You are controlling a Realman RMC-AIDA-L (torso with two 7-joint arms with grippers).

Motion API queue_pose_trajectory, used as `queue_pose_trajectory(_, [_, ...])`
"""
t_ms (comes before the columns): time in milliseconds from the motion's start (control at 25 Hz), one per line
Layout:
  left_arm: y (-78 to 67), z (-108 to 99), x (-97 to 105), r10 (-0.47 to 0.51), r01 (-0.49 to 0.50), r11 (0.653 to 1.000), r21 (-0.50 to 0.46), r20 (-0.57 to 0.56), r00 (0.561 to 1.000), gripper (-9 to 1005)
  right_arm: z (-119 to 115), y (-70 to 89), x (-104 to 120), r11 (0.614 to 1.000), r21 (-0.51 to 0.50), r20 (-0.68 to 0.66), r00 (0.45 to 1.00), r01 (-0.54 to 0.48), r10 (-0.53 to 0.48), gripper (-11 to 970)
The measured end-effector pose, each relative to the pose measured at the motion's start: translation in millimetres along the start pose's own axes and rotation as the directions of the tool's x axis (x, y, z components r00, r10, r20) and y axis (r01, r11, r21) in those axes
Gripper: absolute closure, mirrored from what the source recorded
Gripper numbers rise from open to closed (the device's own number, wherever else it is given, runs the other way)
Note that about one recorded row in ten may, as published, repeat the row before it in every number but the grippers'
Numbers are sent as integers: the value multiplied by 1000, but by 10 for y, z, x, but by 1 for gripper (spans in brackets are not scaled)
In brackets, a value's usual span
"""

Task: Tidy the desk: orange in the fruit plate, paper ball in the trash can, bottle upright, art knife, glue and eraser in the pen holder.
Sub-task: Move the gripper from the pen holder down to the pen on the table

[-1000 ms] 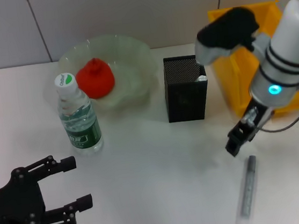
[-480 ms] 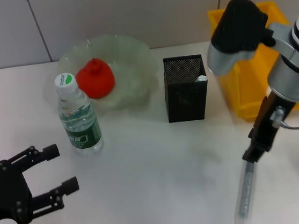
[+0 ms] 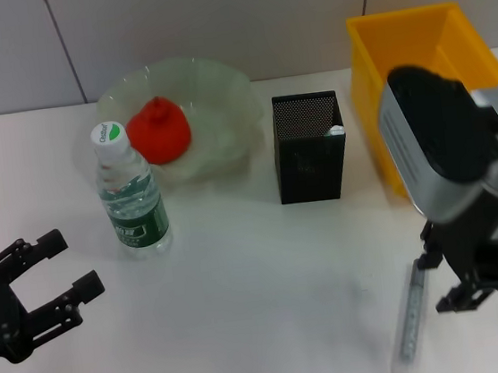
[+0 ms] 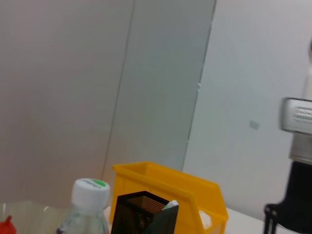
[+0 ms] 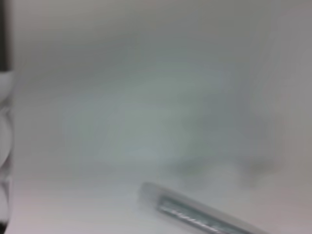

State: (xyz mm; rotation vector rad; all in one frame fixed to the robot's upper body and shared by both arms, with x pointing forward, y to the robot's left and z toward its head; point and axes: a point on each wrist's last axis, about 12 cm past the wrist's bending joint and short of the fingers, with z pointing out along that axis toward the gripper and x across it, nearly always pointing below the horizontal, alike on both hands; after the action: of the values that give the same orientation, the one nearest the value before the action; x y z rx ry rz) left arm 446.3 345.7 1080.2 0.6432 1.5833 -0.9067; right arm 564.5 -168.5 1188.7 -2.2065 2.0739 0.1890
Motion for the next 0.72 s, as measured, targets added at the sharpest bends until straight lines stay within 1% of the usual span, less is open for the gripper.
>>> queue_pose_trajectory(120, [-8, -17, 37, -15, 15, 1000, -14, 11, 1000, 167, 23, 51, -29, 993, -22, 9, 993, 118, -118, 486])
queue_pose_trajectory(240, [-6, -15, 50, -12, 12, 1000, -21, 13, 1000, 168, 69, 94, -72, 970, -51, 5, 972, 236, -236, 489])
queue_pose_trajectory(320, [-7, -17, 54, -12, 12, 1000, -24, 15, 1000, 168, 115, 120, -111, 949, -69, -14, 950, 309, -311, 490])
queue_pose_trajectory(480, [-4, -23, 65, -16, 16, 999, -35, 21, 1000, 168, 190, 108, -173, 908, -92, -42, 910, 408, -413, 494])
queue_pose_trajectory(520, [-5, -23, 72, -18, 19, 999, -37, 23, 1000, 168, 245, 86, -210, 886, -99, -65, 886, 452, -459, 495])
queue_pose_trajectory(560, [-5, -23, 72, -18, 19, 999, -37, 23, 1000, 168, 245, 86, -210, 886, -99, -65, 886, 452, -459, 496])
queue_pose_trajectory(600, [-5, -23, 72, -18, 19, 999, -37, 23, 1000, 168, 273, 78, -222, 875, -101, -78, 873, 473, -481, 497])
queue_pose_trajectory(680, [-7, -27, 90, -20, 21, 999, -45, 28, 999, 167, 345, 61, -239, 848, -105, -110, 842, 519, -529, 498])
queue_pose_trajectory(720, [-19, -36, 147, -25, 28, 998, -63, 46, 999, 167, 412, 41, -262, 823, -108, -132, 813, 557, -567, 499])
